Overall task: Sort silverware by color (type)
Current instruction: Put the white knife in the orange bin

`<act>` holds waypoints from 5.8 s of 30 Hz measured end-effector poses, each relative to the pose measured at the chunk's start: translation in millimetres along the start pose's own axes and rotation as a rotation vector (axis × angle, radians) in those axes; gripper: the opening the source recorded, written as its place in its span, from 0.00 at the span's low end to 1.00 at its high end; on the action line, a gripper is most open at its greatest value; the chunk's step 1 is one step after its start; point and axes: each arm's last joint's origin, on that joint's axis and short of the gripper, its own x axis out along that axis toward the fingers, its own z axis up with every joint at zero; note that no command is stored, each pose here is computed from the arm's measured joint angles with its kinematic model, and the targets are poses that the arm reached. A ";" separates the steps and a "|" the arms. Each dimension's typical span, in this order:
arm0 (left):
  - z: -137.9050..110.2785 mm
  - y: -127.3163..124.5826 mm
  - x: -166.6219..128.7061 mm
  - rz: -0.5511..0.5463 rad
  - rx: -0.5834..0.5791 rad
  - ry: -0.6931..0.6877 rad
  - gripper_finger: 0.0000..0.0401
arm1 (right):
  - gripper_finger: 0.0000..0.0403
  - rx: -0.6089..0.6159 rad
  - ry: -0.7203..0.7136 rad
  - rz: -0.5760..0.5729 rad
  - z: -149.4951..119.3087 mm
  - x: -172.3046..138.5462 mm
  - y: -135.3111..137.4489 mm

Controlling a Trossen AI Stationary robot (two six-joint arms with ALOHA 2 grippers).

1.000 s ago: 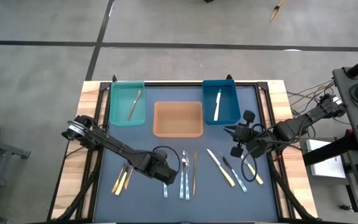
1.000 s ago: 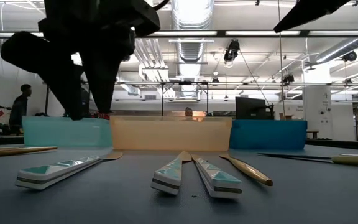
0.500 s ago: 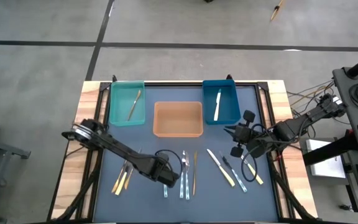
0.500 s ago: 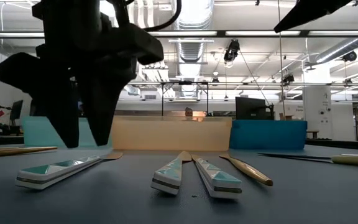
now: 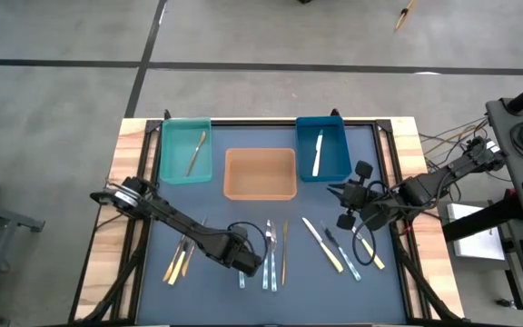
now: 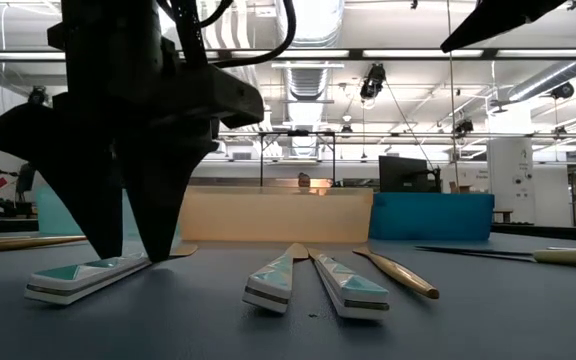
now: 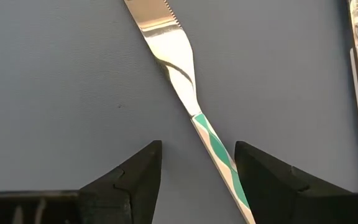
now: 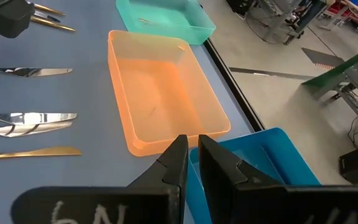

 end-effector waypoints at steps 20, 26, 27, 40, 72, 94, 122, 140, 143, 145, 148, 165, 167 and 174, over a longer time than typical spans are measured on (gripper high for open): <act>-0.9 3.9 4.4 0.016 -0.020 -0.001 0.43 | 0.08 -0.002 0.001 0.000 -0.2 0.0 0.0; -1.4 6.2 4.8 0.041 -0.006 0.008 0.36 | 0.08 -0.003 0.001 0.000 -0.2 0.0 0.0; -1.5 6.4 4.8 0.043 0.000 0.010 0.35 | 0.08 -0.003 0.001 0.000 -0.2 0.0 0.0; -1.8 10.8 7.3 0.069 0.003 0.015 0.12 | 0.08 -0.003 0.002 0.000 -0.2 0.0 -0.1; 27.4 2.7 -97.2 0.062 0.671 -0.177 0.01 | 0.08 0.002 -0.009 0.002 -1.3 2.0 1.6; 120.7 25.1 -130.6 0.451 1.517 -0.335 0.01 | 0.08 0.017 -0.050 0.069 7.4 28.0 33.6; 295.4 57.6 -96.4 -0.073 1.300 -0.480 0.01 | 0.08 0.103 -0.190 -0.114 -32.9 5.9 -9.7; 303.0 69.7 -55.8 -0.077 1.202 -0.373 0.01 | 0.08 0.151 -0.249 -0.093 -42.9 -2.7 -21.8; 303.7 71.8 -54.3 -0.074 1.199 -0.367 0.01 | 0.08 0.145 -0.249 -0.093 -42.9 -2.7 -21.7; 303.8 73.3 -52.6 -0.072 1.197 -0.363 0.01 | 0.08 0.145 -0.249 -0.093 -42.8 -2.7 -21.7; 302.4 76.2 -48.0 -0.068 1.196 -0.346 0.01 | 0.08 0.145 -0.249 -0.093 -42.8 -2.7 -21.7; 294.4 98.3 -21.3 -0.028 1.175 -0.234 0.01 | 0.08 0.124 -0.254 -0.095 -42.0 -3.0 -21.8; 296.6 98.4 -22.8 -0.028 1.176 -0.243 0.01 | 0.08 0.126 -0.268 -0.094 -40.0 -3.5 -21.8; 302.2 100.7 -26.3 -0.026 1.164 -0.260 0.01 | 0.08 0.120 -0.294 -0.092 -36.4 -4.5 -22.0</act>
